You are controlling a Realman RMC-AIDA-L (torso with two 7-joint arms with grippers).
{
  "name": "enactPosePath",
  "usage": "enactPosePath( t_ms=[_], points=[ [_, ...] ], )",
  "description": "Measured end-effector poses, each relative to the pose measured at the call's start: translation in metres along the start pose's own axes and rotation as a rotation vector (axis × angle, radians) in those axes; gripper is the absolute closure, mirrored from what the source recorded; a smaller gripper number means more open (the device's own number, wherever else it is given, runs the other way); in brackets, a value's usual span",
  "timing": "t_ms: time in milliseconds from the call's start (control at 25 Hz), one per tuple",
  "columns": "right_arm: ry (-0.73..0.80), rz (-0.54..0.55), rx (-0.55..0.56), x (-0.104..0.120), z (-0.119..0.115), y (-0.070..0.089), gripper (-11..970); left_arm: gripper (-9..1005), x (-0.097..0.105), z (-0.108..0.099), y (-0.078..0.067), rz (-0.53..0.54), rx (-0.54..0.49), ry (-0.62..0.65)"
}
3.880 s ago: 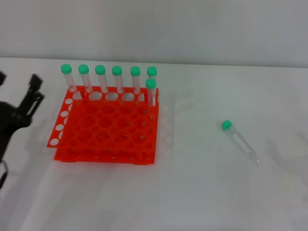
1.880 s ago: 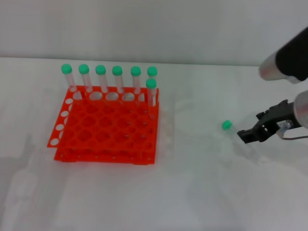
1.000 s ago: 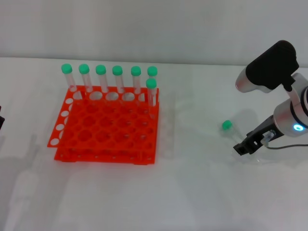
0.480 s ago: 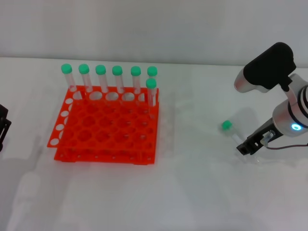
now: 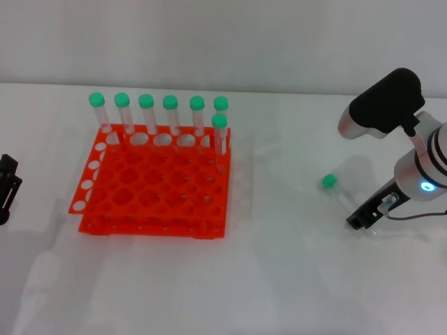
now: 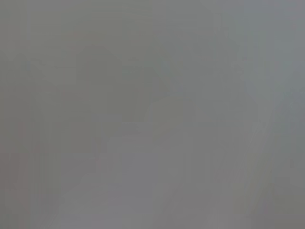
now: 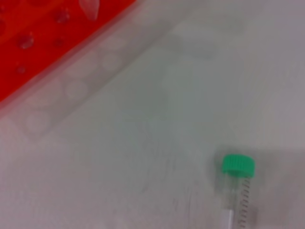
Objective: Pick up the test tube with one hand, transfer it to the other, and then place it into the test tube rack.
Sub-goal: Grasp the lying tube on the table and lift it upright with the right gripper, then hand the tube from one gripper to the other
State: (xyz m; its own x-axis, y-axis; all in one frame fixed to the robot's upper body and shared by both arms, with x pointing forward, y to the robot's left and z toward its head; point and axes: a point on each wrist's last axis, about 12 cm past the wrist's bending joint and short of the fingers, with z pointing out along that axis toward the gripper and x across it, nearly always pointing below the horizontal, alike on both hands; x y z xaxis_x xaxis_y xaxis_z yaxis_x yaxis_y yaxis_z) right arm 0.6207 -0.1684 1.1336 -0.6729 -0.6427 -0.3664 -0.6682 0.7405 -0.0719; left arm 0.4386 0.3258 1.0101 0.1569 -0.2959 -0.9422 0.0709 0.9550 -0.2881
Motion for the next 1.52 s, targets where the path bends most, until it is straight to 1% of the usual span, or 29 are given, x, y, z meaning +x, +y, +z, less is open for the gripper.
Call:
enactPosePath(
  t_ms=[440, 520, 680, 760, 840, 880, 920, 1040, 1120, 1200, 1280, 1440, 1520],
  points=[
    [0.024, -0.018, -0.001, -0.004, 0.004, 0.002, 676, 229, 0.001, 0.001, -0.003, -0.010, 0.005, 0.004],
    [0.017, -0.021, 0.000, -0.005, 0.002, 0.003, 706, 231, 0.001, 0.001, -0.003, -0.012, 0.009, 0.003],
    [-0.061, -0.030, 0.009, -0.008, -0.012, 0.004, 767, 235, 0.001, 0.002, -0.006, -0.037, 0.041, 0.006],
    [-0.104, -0.033, 0.016, -0.008, -0.021, 0.002, 764, 237, 0.000, 0.003, -0.008, -0.049, 0.070, 0.007],
    [-0.151, -0.033, 0.025, -0.006, -0.030, -0.001, 761, 239, -0.001, 0.008, -0.013, -0.069, 0.123, 0.004],
    [-0.177, -0.038, 0.029, -0.004, -0.035, -0.002, 760, 240, -0.001, 0.008, -0.013, -0.069, 0.123, 0.004],
    [-0.206, -0.042, 0.035, -0.001, -0.039, -0.003, 758, 241, -0.003, 0.017, -0.020, -0.101, 0.201, 0.004],
    [-0.290, -0.057, 0.033, 0.006, -0.046, -0.004, 754, 244, -0.006, 0.030, -0.029, -0.160, 0.319, 0.030],
    [-0.389, -0.070, 0.015, 0.010, -0.052, -0.004, 751, 246, -0.009, 0.045, -0.037, -0.223, 0.439, 0.080],
    [-0.469, -0.094, 0.002, 0.016, -0.055, -0.005, 748, 248, -0.013, 0.055, -0.043, -0.270, 0.519, 0.121],
    [-0.563, -0.129, -0.004, 0.024, -0.056, -0.006, 745, 250, -0.017, 0.065, -0.047, -0.308, 0.574, 0.148],
    [-0.704, -0.159, -0.031, 0.039, -0.054, -0.006, 739, 254, -0.022, 0.081, -0.056, -0.376, 0.655, 0.225],
    [-0.753, -0.169, -0.055, 0.046, -0.050, -0.005, 736, 256, -0.020, 0.093, -0.066, -0.392, 0.693, 0.288]
  ],
)
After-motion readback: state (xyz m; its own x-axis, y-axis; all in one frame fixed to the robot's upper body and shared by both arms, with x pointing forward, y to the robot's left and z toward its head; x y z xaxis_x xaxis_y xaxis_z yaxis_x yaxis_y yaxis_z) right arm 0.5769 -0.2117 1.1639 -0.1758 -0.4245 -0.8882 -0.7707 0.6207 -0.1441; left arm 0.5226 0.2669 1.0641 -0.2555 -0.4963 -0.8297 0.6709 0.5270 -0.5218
